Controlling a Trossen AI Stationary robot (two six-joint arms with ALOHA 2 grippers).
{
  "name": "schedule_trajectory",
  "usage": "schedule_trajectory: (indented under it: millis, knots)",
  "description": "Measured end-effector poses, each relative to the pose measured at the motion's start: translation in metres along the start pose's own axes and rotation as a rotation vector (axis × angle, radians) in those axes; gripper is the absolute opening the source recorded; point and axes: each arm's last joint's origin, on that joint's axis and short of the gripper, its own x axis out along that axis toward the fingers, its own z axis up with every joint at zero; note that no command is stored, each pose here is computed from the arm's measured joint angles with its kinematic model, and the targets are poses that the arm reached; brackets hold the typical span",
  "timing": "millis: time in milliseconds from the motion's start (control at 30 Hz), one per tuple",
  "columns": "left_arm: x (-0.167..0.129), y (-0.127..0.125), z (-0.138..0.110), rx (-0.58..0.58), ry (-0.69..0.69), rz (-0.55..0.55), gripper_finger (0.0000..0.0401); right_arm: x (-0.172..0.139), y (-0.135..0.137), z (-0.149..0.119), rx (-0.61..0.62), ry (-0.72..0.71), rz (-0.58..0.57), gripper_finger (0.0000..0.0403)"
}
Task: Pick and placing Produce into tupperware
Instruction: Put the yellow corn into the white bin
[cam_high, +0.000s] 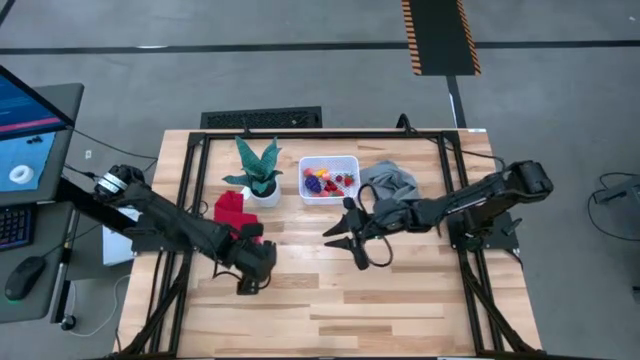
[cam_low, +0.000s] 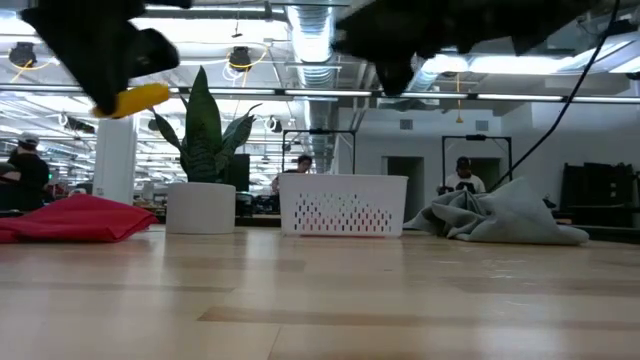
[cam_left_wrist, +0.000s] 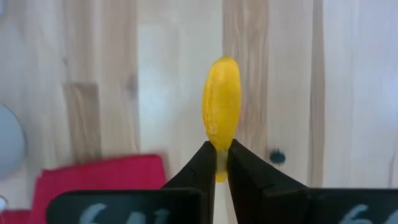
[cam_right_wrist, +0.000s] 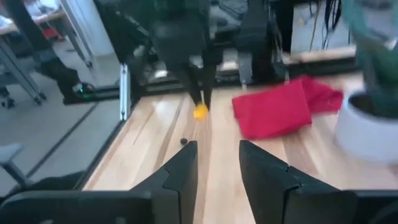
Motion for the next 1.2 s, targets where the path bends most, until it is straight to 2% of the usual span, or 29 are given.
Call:
schedule_trajectory:
  millis: [133,267,500,800,1200]
  knots:
    - [-0.006,0.009,0.015,-0.001,-0.059,-0.016,0.002,0.019,-0.003,-0.015,0.018,0.025,-0.004,0.0162]
    - [-0.01,0.019,0.025,-0.011,-0.08,-0.043,0.0021,0.044,-0.007,-0.032,-0.017,0.08,-0.009,0.0192]
    - [-0.01,0.033,0.03,-0.033,-0.075,-0.043,0.0021,0.078,-0.014,-0.036,-0.032,0.093,-0.017,0.0229]
    - [-0.01,0.036,0.037,-0.032,-0.122,-0.074,0.0022,0.106,-0.014,-0.026,-0.057,0.062,0.004,0.0217]
    - [-0.01,0.036,0.038,-0.018,-0.136,-0.083,0.0022,0.108,-0.013,-0.016,-0.076,0.036,0.02,0.0189]
